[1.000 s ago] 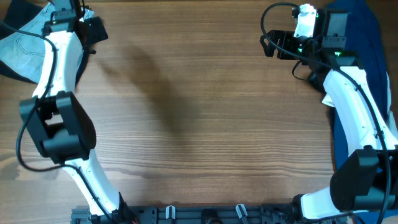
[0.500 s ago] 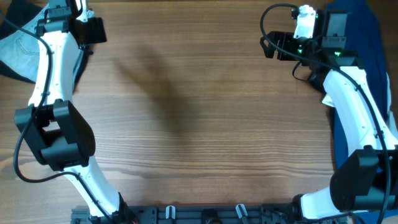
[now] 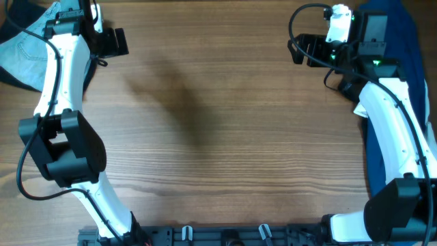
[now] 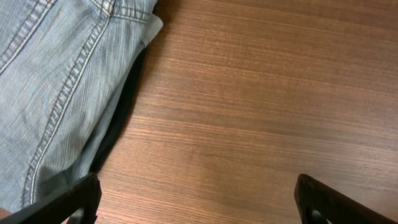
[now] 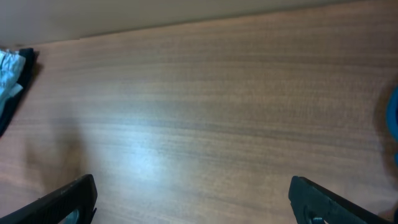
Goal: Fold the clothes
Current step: 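Lower the jeans onto the black garment and open the left gripper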
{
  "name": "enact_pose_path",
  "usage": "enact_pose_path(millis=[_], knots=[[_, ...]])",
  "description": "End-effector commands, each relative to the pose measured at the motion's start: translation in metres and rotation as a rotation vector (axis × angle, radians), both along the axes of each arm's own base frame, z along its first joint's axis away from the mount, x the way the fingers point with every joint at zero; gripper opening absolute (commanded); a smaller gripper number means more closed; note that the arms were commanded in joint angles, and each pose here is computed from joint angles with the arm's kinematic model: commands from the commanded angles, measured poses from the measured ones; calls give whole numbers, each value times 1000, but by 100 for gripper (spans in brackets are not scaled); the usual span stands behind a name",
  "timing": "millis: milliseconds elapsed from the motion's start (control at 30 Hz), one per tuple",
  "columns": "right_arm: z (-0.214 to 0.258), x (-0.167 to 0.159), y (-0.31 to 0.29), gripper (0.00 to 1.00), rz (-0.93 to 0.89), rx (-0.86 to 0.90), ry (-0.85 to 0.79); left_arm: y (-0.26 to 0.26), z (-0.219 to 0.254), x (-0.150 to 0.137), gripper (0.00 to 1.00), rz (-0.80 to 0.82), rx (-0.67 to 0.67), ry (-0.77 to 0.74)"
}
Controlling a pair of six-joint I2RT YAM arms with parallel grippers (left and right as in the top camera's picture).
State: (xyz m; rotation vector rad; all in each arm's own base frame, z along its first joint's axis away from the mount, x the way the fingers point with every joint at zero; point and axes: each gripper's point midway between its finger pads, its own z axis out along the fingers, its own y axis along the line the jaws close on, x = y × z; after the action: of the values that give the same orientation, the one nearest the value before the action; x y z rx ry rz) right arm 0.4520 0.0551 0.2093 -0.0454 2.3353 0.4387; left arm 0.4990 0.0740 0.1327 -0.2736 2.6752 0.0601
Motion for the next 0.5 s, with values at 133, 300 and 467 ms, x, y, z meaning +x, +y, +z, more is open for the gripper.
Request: enact_pose_path(millis=[133,300,467], knots=[[17,3,5,100,-9,41,-35,-27,14,12,100,-64,-142,-78],[22,7,8,100,-12,70,-58,-55,24,22,98,-233,-237,-145],[20,5,8,99,-14,71,-46,-61,26,22,19,-235,-276,-150]])
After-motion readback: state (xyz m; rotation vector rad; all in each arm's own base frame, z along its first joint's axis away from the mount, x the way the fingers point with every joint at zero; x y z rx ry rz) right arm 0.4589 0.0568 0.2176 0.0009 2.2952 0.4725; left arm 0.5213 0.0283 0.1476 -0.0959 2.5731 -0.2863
